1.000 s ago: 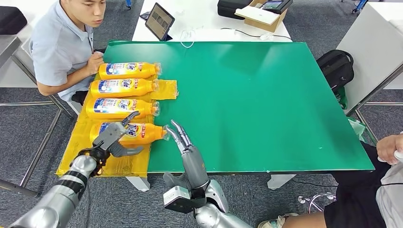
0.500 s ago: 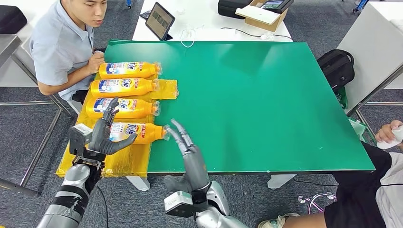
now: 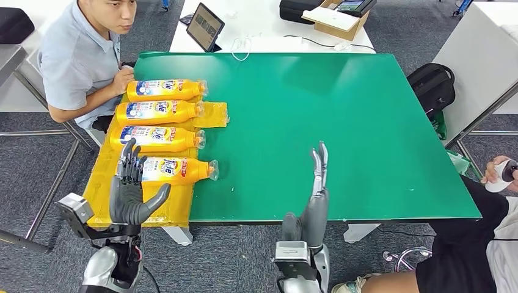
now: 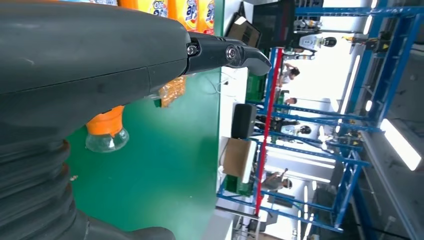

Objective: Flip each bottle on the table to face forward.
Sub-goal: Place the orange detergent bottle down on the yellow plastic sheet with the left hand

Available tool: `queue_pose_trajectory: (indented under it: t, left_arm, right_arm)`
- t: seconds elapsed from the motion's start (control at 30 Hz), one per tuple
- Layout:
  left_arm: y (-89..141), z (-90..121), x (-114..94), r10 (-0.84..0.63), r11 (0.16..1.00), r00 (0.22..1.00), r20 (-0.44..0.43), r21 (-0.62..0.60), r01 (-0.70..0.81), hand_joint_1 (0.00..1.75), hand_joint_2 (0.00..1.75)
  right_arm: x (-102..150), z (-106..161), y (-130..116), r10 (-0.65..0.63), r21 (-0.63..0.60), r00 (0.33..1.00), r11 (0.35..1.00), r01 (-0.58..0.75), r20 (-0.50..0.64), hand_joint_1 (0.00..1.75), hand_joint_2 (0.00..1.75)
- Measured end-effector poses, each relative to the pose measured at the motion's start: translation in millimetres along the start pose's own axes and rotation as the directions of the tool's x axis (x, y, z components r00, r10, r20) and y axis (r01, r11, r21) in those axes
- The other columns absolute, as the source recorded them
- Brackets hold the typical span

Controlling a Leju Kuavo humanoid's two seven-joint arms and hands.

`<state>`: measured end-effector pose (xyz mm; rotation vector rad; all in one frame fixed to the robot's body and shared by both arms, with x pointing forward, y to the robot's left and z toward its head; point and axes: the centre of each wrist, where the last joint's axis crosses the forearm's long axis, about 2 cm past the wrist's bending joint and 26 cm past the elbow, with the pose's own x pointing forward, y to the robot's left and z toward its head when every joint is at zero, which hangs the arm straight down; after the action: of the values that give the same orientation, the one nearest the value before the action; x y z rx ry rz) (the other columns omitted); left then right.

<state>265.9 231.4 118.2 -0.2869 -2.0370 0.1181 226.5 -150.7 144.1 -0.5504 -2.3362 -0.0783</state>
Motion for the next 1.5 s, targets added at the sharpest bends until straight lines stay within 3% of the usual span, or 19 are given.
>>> queue_pose_trajectory:
  t: [0.17,0.3,0.77,1.13,1.5]
  left_arm:
    - [-7.6,8.5,3.1,0.005,0.993,1.0,-0.002,0.114,-0.005,0.0,1.75]
    - [-15.8,17.1,0.8,0.005,0.977,1.0,-0.022,0.212,-0.001,0.0,1.75]
    - [-44.2,-2.8,-22.5,-0.039,0.983,0.999,-0.037,0.181,0.045,0.0,1.75]
    - [-63.1,-18.1,-40.9,-0.156,0.982,0.987,0.048,0.116,0.15,0.0,1.75]
    - [-82.0,-31.9,-40.5,-0.227,0.966,0.971,0.071,0.144,0.216,0.0,1.75]
  right_arm:
    - [-7.1,7.2,-11.5,0.013,-0.068,0.996,0.998,-0.019,-0.087,0.0,0.0]
    - [-19.9,14.3,-20.0,0.018,-0.126,0.983,0.991,-0.042,-0.182,0.0,1.75]
    - [-50.2,2.5,-7.1,0.044,-0.088,0.975,0.994,-0.065,-0.218,0.0,1.75]
    - [-43.1,-5.8,7.9,0.085,-0.031,0.985,0.995,-0.09,-0.148,0.0,1.75]
    - [-41.9,-21.0,22.7,0.055,-0.032,0.99,0.998,-0.06,-0.128,0.0,1.75]
